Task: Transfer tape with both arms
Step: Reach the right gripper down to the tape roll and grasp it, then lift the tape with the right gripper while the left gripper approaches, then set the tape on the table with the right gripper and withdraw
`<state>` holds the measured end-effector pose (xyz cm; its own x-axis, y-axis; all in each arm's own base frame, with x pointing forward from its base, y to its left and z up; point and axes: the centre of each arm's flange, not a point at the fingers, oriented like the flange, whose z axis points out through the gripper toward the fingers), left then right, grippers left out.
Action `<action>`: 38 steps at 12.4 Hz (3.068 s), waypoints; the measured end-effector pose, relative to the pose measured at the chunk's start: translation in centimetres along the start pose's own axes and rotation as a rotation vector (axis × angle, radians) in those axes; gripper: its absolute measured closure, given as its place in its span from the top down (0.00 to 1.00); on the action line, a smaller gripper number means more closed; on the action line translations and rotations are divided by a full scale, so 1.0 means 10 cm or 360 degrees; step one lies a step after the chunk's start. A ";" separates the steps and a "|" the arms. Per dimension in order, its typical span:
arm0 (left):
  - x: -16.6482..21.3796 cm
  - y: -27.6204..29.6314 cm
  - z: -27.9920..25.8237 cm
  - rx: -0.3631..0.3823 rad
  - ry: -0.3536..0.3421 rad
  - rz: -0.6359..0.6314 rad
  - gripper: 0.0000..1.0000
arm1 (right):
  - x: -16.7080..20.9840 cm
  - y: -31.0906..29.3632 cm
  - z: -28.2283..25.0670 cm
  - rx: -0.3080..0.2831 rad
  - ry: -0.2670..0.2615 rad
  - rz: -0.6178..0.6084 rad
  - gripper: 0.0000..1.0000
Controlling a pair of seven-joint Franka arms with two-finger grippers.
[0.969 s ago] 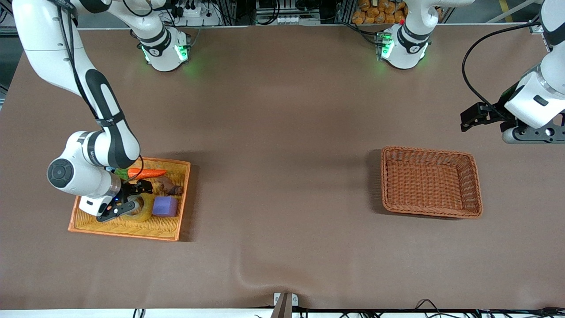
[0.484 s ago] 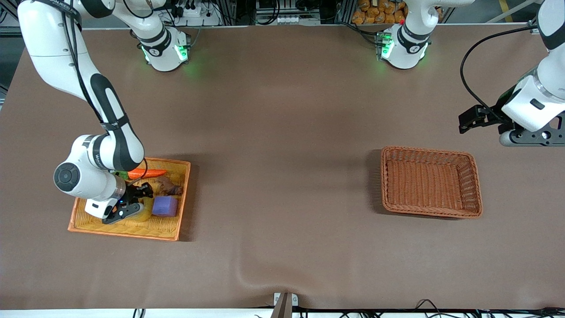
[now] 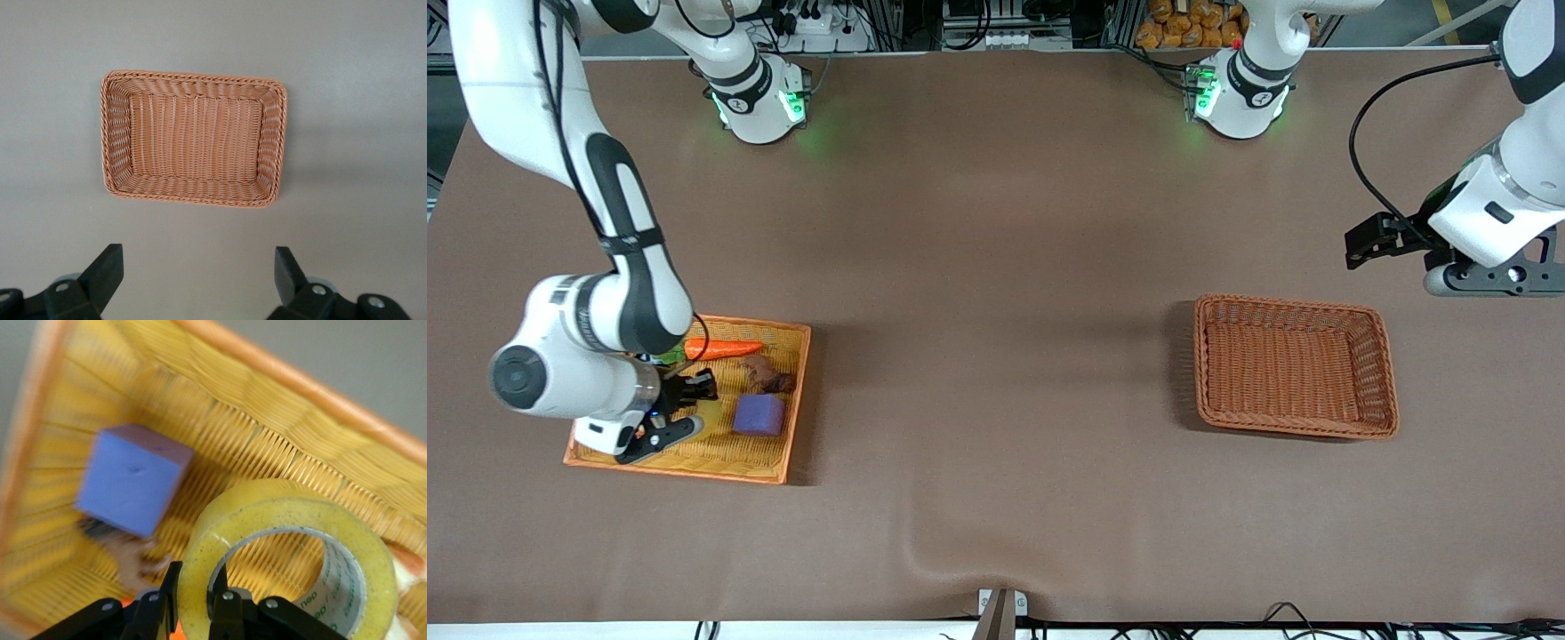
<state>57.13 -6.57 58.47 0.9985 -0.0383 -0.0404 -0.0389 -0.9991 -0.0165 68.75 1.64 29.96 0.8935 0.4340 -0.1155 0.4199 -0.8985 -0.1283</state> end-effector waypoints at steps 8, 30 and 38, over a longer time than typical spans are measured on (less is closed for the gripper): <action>0.01 0.05 0.03 0.0000 -0.0008 0.0013 1.00 | 0.70 -2.19 -0.65 0.0191 0.0106 0.0239 0.22; 0.11 1.75 1.53 -0.0128 -0.0062 -0.0343 1.00 | 0.91 -3.73 -1.16 0.0010 0.0417 0.0766 1.00; 0.09 3.42 2.65 -0.0266 0.0066 -0.0375 1.00 | -0.40 -1.63 -2.59 -0.0046 0.0218 0.0579 1.00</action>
<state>55.63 -40.32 31.35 0.9801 0.1978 -0.0138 0.1977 -0.9696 0.1446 62.46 12.80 58.02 0.9970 0.0755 -0.0155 0.0742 -0.9944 -0.0749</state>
